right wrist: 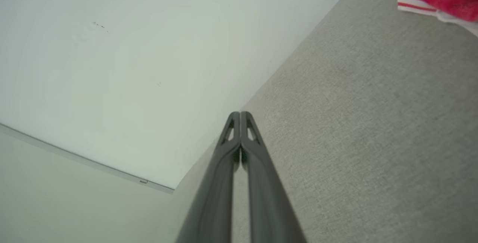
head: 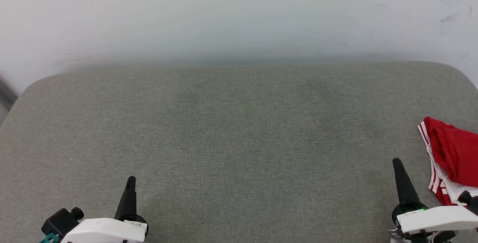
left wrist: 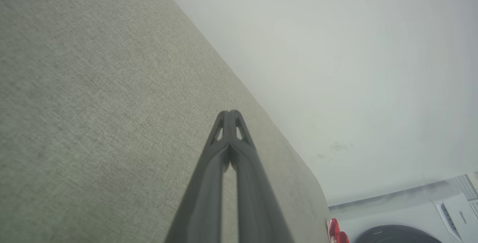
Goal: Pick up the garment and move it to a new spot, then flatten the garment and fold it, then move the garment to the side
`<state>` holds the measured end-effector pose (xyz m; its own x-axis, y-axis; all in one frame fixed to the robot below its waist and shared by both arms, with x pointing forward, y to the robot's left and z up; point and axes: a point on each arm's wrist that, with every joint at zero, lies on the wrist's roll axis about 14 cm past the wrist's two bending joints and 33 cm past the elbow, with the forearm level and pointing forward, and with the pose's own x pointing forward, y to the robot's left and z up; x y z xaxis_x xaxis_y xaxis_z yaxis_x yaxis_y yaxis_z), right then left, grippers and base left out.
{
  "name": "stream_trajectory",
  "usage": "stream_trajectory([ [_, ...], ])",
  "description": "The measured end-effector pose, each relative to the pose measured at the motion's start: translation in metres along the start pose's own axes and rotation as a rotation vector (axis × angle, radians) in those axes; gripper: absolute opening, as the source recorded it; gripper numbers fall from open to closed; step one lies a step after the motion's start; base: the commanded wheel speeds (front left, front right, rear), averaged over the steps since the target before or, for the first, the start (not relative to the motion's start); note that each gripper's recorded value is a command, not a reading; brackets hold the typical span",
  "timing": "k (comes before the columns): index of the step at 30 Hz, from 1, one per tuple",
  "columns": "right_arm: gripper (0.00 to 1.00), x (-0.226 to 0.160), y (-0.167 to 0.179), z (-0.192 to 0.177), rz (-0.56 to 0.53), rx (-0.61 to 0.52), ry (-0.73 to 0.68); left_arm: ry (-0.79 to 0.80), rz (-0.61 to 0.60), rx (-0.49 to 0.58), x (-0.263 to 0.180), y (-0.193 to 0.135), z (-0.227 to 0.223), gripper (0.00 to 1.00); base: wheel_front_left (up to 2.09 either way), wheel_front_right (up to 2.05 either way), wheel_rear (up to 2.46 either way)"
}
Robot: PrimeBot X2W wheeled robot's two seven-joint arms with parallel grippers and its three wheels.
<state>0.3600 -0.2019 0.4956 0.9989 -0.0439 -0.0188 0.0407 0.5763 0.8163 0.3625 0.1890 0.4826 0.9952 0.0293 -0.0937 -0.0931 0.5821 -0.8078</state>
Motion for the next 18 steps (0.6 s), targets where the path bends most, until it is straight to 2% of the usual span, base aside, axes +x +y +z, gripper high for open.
stream_trajectory([
  [18,0.00,0.0079,0.0000,0.0008,-0.007,0.196,0.011,0.008,-0.012,-0.201,0.0074,-0.0018,0.0043,0.00,0.00,0.00,0.00],
])
